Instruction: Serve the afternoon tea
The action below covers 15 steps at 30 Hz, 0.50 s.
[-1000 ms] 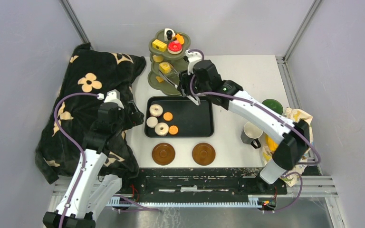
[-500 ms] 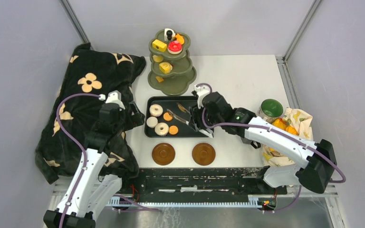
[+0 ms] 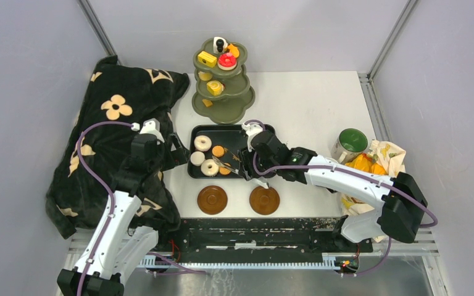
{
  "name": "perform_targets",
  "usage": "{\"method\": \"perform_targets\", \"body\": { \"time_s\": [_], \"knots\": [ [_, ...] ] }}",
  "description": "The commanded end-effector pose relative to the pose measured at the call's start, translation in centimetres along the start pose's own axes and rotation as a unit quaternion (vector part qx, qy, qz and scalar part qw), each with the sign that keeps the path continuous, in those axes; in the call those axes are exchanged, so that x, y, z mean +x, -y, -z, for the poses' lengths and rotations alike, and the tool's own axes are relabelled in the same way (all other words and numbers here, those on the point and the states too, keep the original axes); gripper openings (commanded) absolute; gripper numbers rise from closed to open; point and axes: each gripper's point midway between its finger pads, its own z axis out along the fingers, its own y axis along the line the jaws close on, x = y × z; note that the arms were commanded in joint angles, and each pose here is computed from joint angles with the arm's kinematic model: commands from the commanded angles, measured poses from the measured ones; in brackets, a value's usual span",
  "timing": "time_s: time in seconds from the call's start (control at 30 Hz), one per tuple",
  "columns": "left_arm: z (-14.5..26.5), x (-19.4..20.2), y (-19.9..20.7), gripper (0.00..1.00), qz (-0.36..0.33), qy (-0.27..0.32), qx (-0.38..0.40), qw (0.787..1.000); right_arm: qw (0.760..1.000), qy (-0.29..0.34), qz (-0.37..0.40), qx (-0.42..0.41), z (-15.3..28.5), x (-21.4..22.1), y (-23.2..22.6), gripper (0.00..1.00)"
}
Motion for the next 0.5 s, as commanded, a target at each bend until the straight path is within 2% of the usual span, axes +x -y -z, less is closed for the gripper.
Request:
{"method": "perform_targets", "body": {
  "time_s": [0.0, 0.23, 0.47],
  "knots": [
    [0.2, -1.8, 1.2, 0.99, 0.014, 0.029, 0.02, 0.999, 0.998, 0.05, -0.015, -0.04, 0.3, -3.2, -2.2, 0.52],
    [0.0, -1.6, 1.1, 0.99, 0.014, 0.026, 0.018, 0.999, 0.997, 0.046, -0.025, -0.053, 0.0, -2.9, -2.7, 0.52],
    [0.0, -1.6, 1.0, 0.99, 0.014, 0.029, 0.017, 0.999, 0.997, 0.022, -0.058, -0.046, -2.0, -0.5, -2.0, 0.51]
  ]
}}
